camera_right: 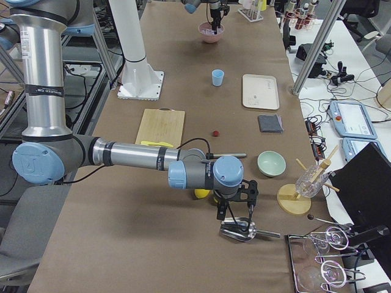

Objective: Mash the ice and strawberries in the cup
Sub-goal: 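Close the left gripper on an ice cube and lift it from the bowl, then carry the ice cube with the left gripper over the light-blue cup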

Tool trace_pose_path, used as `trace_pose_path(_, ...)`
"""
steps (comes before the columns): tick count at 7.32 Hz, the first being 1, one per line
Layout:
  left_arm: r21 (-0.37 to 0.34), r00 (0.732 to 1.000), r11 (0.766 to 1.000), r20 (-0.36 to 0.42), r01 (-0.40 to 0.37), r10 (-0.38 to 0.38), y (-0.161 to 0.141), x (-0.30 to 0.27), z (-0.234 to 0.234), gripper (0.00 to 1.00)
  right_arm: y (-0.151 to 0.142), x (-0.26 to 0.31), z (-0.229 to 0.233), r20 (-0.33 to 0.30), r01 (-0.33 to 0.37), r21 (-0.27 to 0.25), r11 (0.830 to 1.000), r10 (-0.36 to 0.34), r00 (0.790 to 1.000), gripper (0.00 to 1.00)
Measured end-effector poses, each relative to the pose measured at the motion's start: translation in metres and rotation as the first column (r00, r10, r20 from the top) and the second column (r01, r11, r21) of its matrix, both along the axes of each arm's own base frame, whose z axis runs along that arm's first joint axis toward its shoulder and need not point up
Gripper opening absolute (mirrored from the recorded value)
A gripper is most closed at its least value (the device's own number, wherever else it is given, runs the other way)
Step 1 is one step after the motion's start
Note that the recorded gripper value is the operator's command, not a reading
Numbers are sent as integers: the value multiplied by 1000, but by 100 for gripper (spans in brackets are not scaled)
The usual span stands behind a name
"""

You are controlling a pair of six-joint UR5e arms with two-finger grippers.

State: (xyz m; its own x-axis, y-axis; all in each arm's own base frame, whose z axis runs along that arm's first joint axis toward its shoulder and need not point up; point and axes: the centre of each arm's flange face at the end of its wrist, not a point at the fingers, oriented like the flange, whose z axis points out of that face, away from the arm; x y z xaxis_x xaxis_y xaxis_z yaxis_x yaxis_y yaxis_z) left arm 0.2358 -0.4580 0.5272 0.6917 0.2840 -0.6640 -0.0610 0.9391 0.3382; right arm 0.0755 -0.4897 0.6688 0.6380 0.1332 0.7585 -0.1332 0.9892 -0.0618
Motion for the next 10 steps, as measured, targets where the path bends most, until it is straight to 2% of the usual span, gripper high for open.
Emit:
trace_pose_path(3, -11, 1000, 1000, 8, -8, 8, -4, 8, 8, 96, 1, 0, 1, -2, 0, -2, 1000, 0, 1000, 100)
trace_pose_path(4, -12, 1000, 1000, 9, -11, 11, -4, 11, 9, 87, 1, 0, 1, -2, 0, -2, 1000, 0, 1000, 100)
trace_pose_path(5, -13, 1000, 1000, 9, -14, 14, -3, 12, 9, 62, 1, 0, 1, -2, 0, 0, 1000, 0, 1000, 100)
trace_pose_path(7, -11, 1000, 1000, 7, -15, 15, -3, 13, 7, 29, 0, 0, -1, -1, 0, 3, 1000, 0, 1000, 100)
trace_pose_path(10, -2, 1000, 1000, 0, -17, 17, 0, 10, 2, 6, 0, 0, -2, 0, -1, 4, 1000, 1, 1000, 100)
